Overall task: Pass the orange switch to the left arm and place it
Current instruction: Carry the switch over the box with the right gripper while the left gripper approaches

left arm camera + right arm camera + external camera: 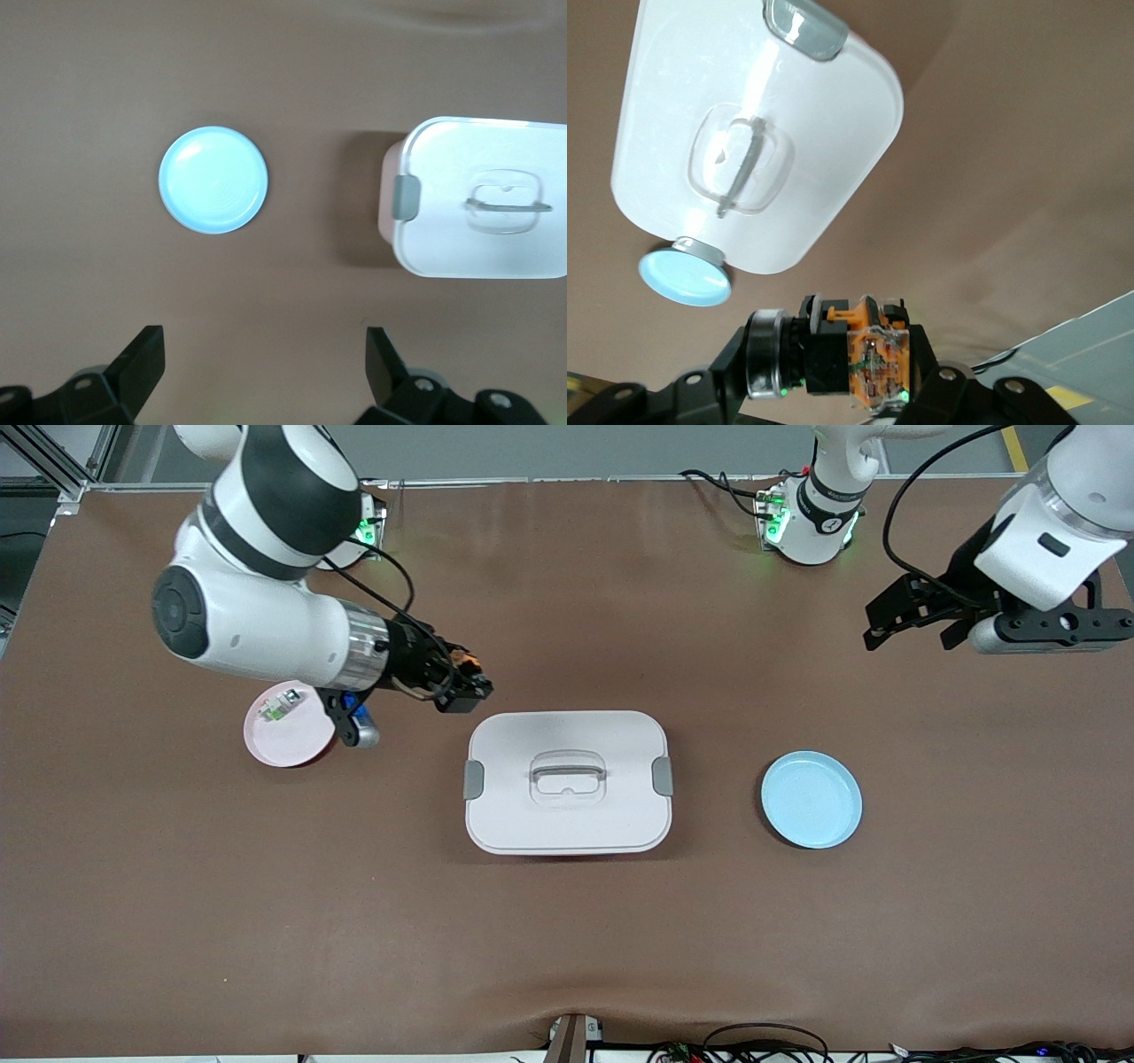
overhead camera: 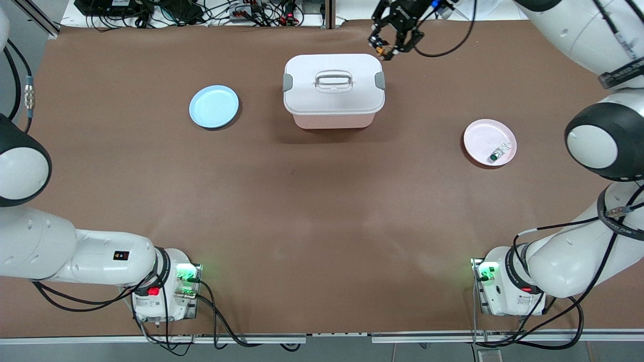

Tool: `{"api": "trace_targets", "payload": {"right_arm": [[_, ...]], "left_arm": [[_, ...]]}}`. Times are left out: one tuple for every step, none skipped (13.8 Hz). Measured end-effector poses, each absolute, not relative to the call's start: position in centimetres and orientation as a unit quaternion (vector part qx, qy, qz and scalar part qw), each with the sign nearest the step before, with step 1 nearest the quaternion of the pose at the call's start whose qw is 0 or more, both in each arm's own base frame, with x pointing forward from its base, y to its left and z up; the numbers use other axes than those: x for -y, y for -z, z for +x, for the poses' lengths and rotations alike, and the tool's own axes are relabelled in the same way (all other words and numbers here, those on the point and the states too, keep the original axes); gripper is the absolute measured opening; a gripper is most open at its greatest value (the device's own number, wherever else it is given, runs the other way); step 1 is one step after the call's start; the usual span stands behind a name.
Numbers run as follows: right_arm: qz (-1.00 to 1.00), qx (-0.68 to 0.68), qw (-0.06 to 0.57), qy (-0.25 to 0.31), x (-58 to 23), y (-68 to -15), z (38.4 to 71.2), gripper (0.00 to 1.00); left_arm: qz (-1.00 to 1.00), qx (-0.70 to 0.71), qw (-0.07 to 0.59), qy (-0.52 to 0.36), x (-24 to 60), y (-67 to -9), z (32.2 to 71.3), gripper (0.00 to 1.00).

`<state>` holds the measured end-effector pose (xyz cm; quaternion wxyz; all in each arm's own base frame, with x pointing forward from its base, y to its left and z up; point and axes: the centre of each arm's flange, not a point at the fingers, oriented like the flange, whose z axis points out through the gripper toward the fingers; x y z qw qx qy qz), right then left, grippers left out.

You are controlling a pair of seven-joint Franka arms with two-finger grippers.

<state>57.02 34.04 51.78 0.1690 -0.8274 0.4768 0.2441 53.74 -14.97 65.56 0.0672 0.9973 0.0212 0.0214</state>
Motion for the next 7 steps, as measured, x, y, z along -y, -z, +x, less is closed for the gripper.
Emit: {"api": "trace_targets", "payload": {"right_arm": [[-0.814, -0.497, 0.168, -0.249, -35.5, -51.7, 57.1, 0.73], [-0.801, -0.514, 0.169, -0.256, -37.1, -51.6, 57.1, 0.73], [-0.79, -0.527, 0.171, -0.263, -38.7, -51.7, 57.1, 0.73], [-0.78, -0.539, 0.177, -0.264, -40.3, -51.7, 57.0, 0.73], [-0.77, -0.551, 0.184, -0.262, -41.9, -51.6, 57.0, 0.73], [-0.762, -0.561, 0.192, -0.259, -43.4, -51.2, 57.0, 0.73], [-0.755, -0.569, 0.198, -0.257, -44.8, -50.8, 56.8, 0.73]], "left_arm": [[0.996, -0.018, 0.084, -0.029, 15.8, -65.4, 53.9, 1.0], [0.994, -0.019, 0.104, -0.032, 16.3, -65.0, 54.0, 1.0], [0.992, -0.019, 0.118, -0.035, 16.8, -64.4, 54.2, 1.0], [0.991, -0.018, 0.127, -0.038, 17.5, -63.7, 54.4, 1.0], [0.99, -0.016, 0.138, -0.038, 18.4, -63.1, 54.3, 1.0], [0.988, -0.014, 0.151, -0.035, 19.2, -62.5, 54.2, 1.0], [0.986, -0.014, 0.164, -0.03, 19.8, -62.0, 54.1, 1.0]]}}
